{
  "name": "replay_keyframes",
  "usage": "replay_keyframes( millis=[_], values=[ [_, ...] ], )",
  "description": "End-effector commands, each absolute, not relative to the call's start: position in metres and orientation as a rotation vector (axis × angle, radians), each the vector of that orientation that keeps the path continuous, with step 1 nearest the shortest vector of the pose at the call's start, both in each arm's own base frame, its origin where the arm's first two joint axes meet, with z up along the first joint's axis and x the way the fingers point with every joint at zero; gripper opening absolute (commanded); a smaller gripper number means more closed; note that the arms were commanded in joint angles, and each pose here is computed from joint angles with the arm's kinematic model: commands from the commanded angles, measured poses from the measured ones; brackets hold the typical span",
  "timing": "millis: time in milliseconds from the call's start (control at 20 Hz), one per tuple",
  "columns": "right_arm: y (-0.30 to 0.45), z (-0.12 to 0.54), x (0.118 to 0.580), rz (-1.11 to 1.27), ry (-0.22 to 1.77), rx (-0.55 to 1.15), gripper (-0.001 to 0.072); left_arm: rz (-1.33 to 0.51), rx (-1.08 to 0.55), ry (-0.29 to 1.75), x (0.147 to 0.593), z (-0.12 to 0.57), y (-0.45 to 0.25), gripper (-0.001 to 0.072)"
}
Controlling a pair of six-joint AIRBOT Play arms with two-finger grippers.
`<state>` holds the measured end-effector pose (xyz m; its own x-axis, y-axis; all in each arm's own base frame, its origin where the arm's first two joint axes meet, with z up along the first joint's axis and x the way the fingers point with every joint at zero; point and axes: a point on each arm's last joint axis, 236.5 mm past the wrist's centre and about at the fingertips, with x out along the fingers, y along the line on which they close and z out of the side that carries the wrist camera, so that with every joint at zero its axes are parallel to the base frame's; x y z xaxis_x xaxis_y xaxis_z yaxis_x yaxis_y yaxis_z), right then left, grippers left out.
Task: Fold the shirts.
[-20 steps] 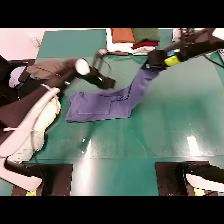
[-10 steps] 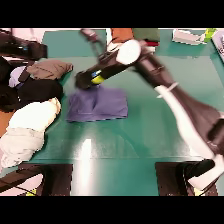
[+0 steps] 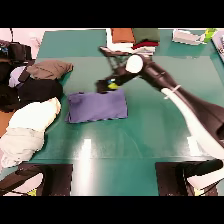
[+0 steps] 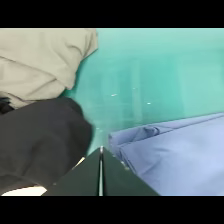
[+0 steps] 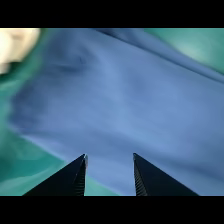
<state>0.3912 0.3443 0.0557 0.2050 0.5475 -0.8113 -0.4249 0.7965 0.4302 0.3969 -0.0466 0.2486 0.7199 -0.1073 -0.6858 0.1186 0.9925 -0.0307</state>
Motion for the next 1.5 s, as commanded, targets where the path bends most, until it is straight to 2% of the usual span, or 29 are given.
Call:
replay_keyframes(
  millis=[0, 100, 150, 300, 700, 800, 850, 900, 950, 1000, 1150, 1300, 1450],
  values=[
    [0.231, 0.012, 0.391, 0.379, 1.335, 0.102, 0.0366, -0.185, 0.006, 0.740, 0.401, 0.247, -0.069, 0.0025],
    [0.211, -0.002, 0.386, 0.337, 1.396, 0.133, 0.0603, -0.232, 0.024, 0.749, 0.405, 0.236, -0.091, 0.0025],
    [0.214, -0.007, 0.385, 0.343, 1.418, 0.169, 0.0640, -0.255, 0.034, 0.765, 0.405, 0.228, -0.101, 0.0025],
    [0.226, -0.027, 0.389, 0.277, 1.461, 0.278, 0.0638, -0.308, 0.063, 0.819, 0.403, 0.205, -0.126, 0.0025],
    [0.291, -0.083, 0.386, 0.323, 1.619, 0.251, 0.0621, -0.323, 0.083, 0.875, 0.399, 0.189, -0.134, 0.0026],
    [0.299, -0.088, 0.388, 0.334, 1.617, 0.235, 0.0549, -0.323, 0.085, 0.890, 0.396, 0.187, -0.133, 0.0026],
    [0.302, -0.086, 0.393, 0.340, 1.598, 0.240, 0.0441, -0.323, 0.084, 0.888, 0.396, 0.187, -0.133, 0.0026],
    [0.304, -0.082, 0.398, 0.345, 1.575, 0.238, 0.0185, -0.323, 0.083, 0.887, 0.396, 0.188, -0.133, 0.0025],
    [0.306, -0.077, 0.404, 0.366, 1.549, 0.229, 0.0044, -0.328, 0.078, 0.886, 0.396, 0.188, -0.135, 0.0025],
    [0.305, -0.071, 0.409, 0.374, 1.533, 0.227, 0.0019, -0.344, 0.061, 0.883, 0.396, 0.189, -0.140, 0.0025],
    [0.266, -0.036, 0.437, 0.320, 1.444, 0.189, 0.0019, -0.396, 0.074, 0.858, 0.392, 0.193, -0.161, 0.0024],
    [0.169, 0.008, 0.458, 0.145, 1.359, 0.121, 0.0019, -0.478, 0.109, 0.839, 0.379, 0.196, -0.196, 0.0024],
    [0.057, 0.042, 0.453, -0.024, 1.313, 0.148, 0.0019, -0.511, 0.119, 0.829, 0.374, 0.198, -0.210, 0.0025]
  ],
)
